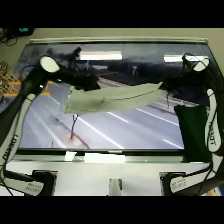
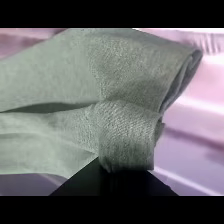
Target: Fold the shirts.
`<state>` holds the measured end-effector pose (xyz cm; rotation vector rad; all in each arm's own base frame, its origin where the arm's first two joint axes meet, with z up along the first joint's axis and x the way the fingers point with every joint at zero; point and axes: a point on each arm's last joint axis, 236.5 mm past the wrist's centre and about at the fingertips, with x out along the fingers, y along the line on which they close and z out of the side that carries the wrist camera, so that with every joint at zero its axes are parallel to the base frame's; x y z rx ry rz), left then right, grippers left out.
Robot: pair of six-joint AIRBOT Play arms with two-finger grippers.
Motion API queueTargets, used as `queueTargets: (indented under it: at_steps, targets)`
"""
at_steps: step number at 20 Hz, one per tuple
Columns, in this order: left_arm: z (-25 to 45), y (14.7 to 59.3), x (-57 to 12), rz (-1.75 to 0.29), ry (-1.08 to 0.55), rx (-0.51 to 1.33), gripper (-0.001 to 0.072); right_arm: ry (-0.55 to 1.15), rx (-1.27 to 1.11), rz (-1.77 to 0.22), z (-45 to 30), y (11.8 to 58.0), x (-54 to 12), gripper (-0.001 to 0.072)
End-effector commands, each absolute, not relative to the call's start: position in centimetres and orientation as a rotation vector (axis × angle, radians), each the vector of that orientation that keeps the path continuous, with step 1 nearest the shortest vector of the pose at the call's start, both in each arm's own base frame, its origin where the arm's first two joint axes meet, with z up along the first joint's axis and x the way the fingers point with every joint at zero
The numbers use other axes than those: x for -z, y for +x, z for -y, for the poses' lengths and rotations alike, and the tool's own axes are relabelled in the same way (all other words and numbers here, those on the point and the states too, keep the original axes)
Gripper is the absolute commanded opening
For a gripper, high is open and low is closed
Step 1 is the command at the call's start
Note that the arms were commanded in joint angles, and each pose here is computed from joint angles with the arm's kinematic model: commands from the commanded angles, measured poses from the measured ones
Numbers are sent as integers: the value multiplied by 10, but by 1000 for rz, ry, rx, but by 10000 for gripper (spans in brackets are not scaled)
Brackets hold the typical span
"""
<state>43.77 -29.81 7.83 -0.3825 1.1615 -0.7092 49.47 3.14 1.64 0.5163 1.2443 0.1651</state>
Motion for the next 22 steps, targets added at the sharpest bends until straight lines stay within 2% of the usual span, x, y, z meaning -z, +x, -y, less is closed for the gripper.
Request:
queueTargets:
  at_steps: [1, 4, 8, 13, 16, 18, 22]
  targets:
    - [379, 425, -46, -1185, -483, 765, 33, 475, -211, -1232, -39, 466, -67, 18]
    - [431, 423, -24, -1187, -637, 780, 33, 446, -247, -1246, -46, 432, -106, 18]
    - [484, 401, 14, -1289, -836, 777, 33, 401, -273, -1180, -53, 389, -166, 19]
    - [539, 367, 29, -1337, -987, 764, 33, 351, -256, -1114, -53, 340, -214, 19]
    - [536, 360, 18, -1289, -860, 898, 31, 353, -259, -1103, -53, 341, -215, 19]
    - [513, 364, -22, -1215, -753, 1044, 30, 390, -298, -1079, -63, 354, -217, 19]
    - [418, 418, -146, -893, -559, 1008, 30, 409, -414, -995, -118, 400, -212, 19]
